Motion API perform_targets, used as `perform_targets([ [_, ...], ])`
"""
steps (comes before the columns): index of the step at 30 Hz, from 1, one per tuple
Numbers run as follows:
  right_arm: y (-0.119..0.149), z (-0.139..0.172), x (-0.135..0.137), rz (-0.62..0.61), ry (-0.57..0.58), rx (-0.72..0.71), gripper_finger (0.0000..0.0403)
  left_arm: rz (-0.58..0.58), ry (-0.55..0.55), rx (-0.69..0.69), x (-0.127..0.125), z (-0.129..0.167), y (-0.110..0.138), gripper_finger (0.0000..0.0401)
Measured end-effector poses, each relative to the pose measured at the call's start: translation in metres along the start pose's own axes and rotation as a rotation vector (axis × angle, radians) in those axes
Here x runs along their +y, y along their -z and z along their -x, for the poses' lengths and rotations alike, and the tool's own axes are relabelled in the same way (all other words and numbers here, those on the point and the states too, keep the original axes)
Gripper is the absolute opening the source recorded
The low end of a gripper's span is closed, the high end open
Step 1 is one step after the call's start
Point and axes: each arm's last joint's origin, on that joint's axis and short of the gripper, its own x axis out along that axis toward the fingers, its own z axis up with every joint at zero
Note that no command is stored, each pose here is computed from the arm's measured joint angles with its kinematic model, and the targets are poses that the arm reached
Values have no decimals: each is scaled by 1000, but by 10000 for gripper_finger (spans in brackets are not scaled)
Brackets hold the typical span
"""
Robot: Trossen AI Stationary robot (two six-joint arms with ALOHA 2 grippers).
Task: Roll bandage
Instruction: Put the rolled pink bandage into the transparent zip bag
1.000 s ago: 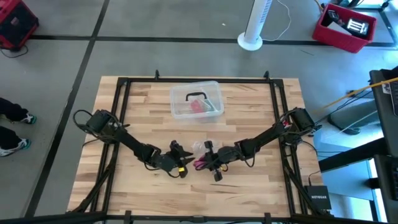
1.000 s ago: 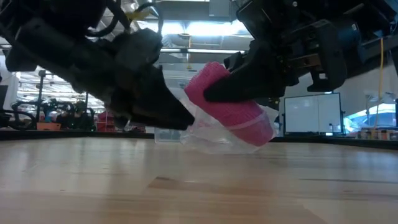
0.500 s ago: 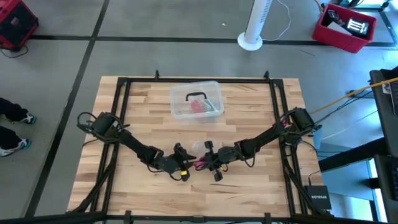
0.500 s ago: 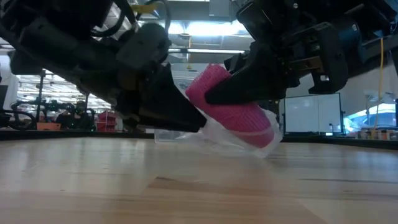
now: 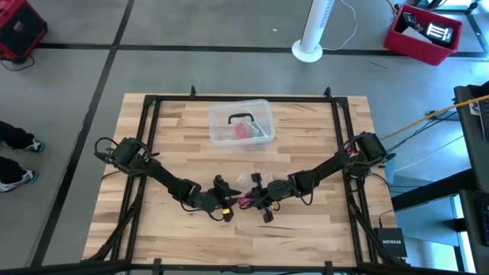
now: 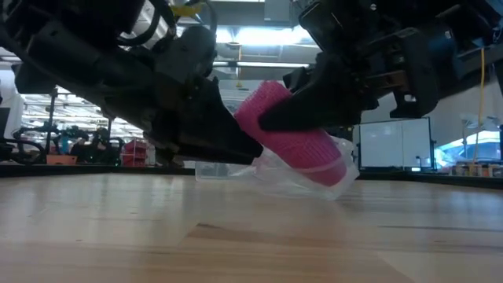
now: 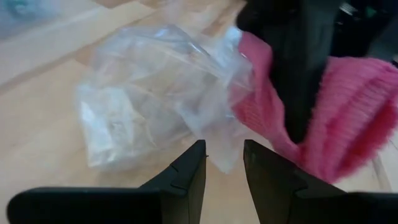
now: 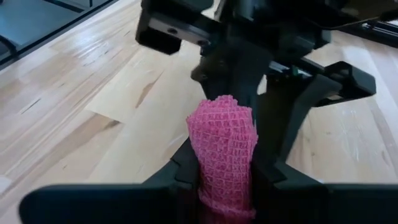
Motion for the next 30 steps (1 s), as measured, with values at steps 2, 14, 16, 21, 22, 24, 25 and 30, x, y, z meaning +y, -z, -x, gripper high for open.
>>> perform_targets([
  [2,-1,0,0,0,2,-5,72,8,-23,-11,3,-3,0,100],
  [14,0,0,-1,-1,18,-2,72,43,-67,-37,14,-17,2,100],
  [16,0,0,-1,-1,18,1,72,28,-70,-39,12,-21,2,100],
  [21,0,0,0,0,17,0,72,-38,-73,-30,4,-28,1,59],
  [22,0,0,0,0,17,0,72,-46,-77,-22,4,-28,1,38],
  [24,0,0,-1,7,19,0,72,-62,-88,3,5,-27,4,11],
  [25,0,0,-1,18,21,0,72,-60,-94,14,5,-26,5,9],
  [30,-6,4,-3,106,54,-7,72,-40,-76,38,-2,-17,3,2],
])
